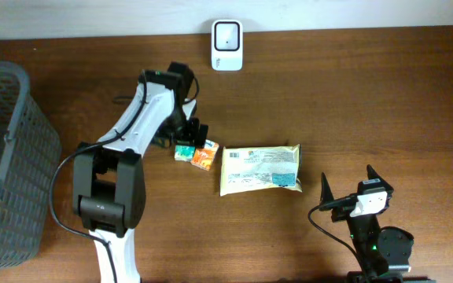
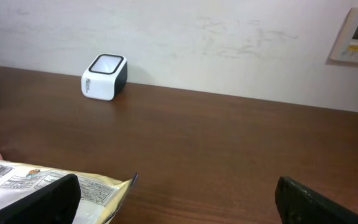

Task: Scan the item barcode
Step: 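Place the green Kleenex pack left of the orange pack, then grasp the green tea drink box in the basket with left gripper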

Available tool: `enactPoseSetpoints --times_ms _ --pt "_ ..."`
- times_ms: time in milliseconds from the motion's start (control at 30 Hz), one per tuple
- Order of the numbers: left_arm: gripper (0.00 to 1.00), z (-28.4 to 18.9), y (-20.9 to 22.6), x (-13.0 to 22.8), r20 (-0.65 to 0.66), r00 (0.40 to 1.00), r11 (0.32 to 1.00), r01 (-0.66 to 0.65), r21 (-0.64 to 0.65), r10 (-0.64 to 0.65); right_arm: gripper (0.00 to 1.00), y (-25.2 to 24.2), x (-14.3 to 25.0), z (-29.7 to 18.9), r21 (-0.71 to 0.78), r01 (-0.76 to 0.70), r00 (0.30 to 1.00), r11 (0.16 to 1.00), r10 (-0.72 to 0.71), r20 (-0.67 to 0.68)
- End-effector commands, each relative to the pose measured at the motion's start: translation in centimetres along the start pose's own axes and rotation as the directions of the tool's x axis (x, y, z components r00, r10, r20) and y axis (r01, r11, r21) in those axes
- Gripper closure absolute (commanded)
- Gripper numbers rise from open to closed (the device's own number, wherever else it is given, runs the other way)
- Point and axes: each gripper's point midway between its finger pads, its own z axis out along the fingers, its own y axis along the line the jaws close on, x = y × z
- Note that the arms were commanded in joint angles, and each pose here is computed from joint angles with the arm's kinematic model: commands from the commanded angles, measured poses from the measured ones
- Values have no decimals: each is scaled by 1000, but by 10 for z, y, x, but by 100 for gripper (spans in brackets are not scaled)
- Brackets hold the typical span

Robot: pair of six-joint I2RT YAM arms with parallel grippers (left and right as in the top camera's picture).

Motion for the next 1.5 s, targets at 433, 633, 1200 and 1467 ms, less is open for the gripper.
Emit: enactPoseSetpoints --times_ms 433,633,1200,1467 --pt "1 -292 328 160 650 130 311 935 172 -749 1 3 3 0 -12 -1 1000 1000 1 -6" --pt "1 -185 379 216 504 100 154 986 66 -858 1 3 3 0 -12 -1 1000 1000 1 -6" --pt "0 -25 431 224 216 896 847 439 -300 -388 1 3 3 0 -12 -1 1000 1000 1 -6" --pt "6 5 427 225 109 961 922 273 -274 -253 1 3 3 0 -12 -1 1000 1000 1 -6"
